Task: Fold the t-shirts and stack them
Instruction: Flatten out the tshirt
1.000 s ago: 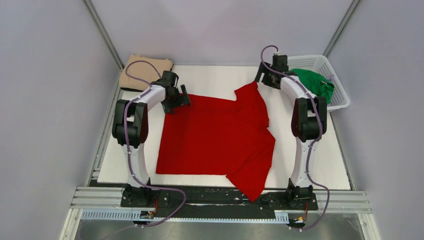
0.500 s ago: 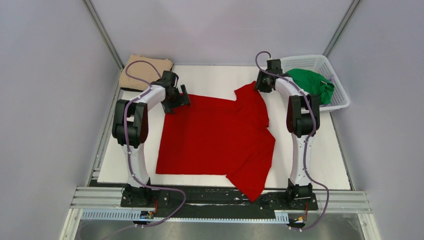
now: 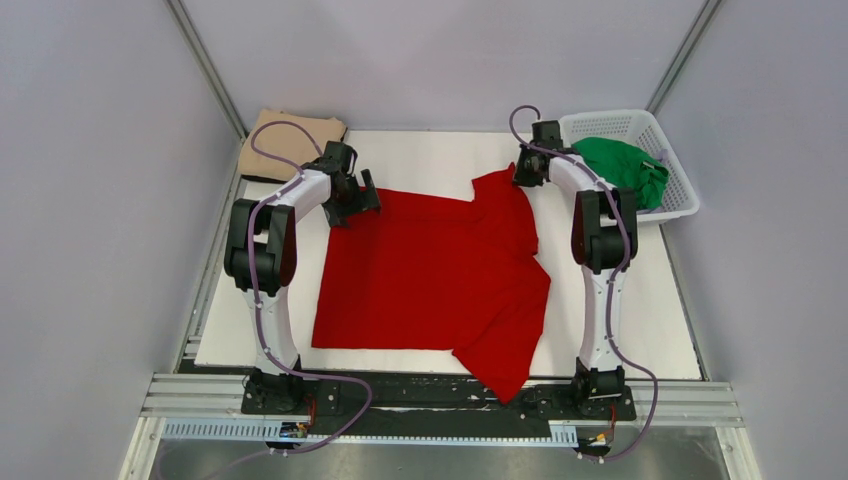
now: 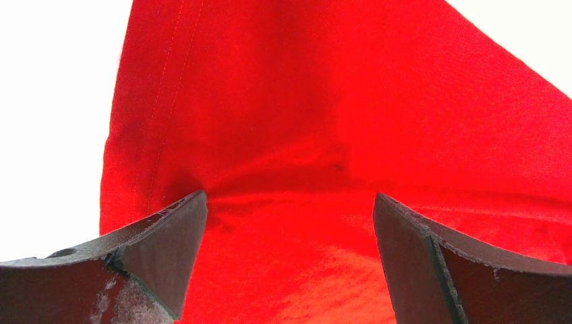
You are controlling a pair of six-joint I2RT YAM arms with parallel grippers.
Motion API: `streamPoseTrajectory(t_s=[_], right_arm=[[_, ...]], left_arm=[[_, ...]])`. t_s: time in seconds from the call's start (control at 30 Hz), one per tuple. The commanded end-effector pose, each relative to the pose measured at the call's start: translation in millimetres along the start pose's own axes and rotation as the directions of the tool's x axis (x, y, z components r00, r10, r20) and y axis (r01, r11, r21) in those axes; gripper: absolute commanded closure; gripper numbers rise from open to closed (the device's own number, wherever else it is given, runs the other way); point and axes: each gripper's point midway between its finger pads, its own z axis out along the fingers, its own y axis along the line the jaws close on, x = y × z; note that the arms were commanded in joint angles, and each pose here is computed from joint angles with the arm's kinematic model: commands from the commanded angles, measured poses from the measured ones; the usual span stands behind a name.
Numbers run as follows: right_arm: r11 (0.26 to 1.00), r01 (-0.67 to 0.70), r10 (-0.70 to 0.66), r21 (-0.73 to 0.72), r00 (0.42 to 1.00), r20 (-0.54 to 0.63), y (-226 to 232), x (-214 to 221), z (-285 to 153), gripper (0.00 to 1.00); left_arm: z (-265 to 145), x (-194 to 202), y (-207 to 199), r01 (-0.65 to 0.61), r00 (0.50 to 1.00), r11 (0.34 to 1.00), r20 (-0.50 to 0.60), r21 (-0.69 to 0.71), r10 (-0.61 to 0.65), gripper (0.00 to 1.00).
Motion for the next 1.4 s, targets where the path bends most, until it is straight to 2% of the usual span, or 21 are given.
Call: streamPoseTrajectory(t_s=[0.0, 0.23, 0.4, 0.47, 0.6, 0.67, 0.7, 0.77, 0.8, 0.93, 1.03, 1.17, 1.37], right_arm=[[0.995, 0.051, -0.061, 0.089, 0.992, 0.111, 2, -37, -24, 1.0], [0.958, 0.109, -0.167, 0.265, 0.964, 0.206, 2, -56, -60, 1.0], [0.938, 0.117, -0.195, 0.326, 0.956, 0.218, -5, -62, -49, 1.0], [0.928, 0.126, -0.21, 0.351, 0.955, 0.212, -9, -64, -37, 0.95], [0.911, 0.114, -0.214, 0.396, 0.952, 0.217, -15, -73, -34, 0.71], [0.906, 0.098, -0.214, 0.411, 0.945, 0.248, -13, -84, -47, 0.47], [0.903, 0.086, -0.214, 0.421, 0.94, 0.267, -11, -89, -55, 0.29], [0.902, 0.07, -0.212, 0.426, 0.931, 0.297, -4, -96, -73, 0.08], [0.908, 0.067, -0.207, 0.414, 0.93, 0.303, 0, -95, -80, 0.01], [0.962, 0.036, -0.116, 0.27, 0.951, 0.286, 31, -67, -101, 0.0], [0.996, -0.018, 0.0, 0.087, 0.98, 0.198, 58, -26, -112, 0.0], [0.995, -0.085, 0.088, -0.05, 0.995, 0.048, 75, 26, -113, 0.0], [0.994, -0.104, 0.104, 0.013, 0.994, -0.028, 59, 59, -85, 0.0]], left_arm=[[-9, -13, -5, -0.005, 1.0, 1.0, 0.031, 0.014, 0.004, 0.0], [-9, -15, -5, -0.004, 0.999, 1.0, 0.037, 0.011, 0.004, 0.0], [-7, -17, -7, -0.005, 0.999, 1.0, 0.037, 0.012, 0.004, 0.0], [-5, -18, -7, -0.004, 0.999, 1.0, 0.037, 0.013, 0.004, 0.0], [-7, -24, -11, -0.006, 0.999, 1.0, 0.048, 0.021, 0.005, 0.0], [-11, -28, -13, -0.01, 0.998, 1.0, 0.056, 0.022, 0.008, 0.0], [-13, -30, -14, -0.011, 0.998, 1.0, 0.063, 0.023, 0.01, 0.0], [-21, -36, -18, -0.013, 0.996, 0.999, 0.083, 0.037, 0.01, 0.0], [-23, -37, -20, -0.014, 0.996, 0.999, 0.09, 0.044, 0.01, 0.0], [-36, -41, -29, -0.019, 0.994, 0.996, 0.113, 0.085, 0.009, 0.0], [-40, -36, -34, -0.023, 0.995, 0.992, 0.102, 0.122, 0.011, 0.0], [-36, -22, -31, -0.023, 0.997, 0.992, 0.071, 0.128, 0.014, 0.0], [-12, -4, -18, -0.008, 1.0, 0.995, 0.015, 0.097, 0.006, 0.0]])
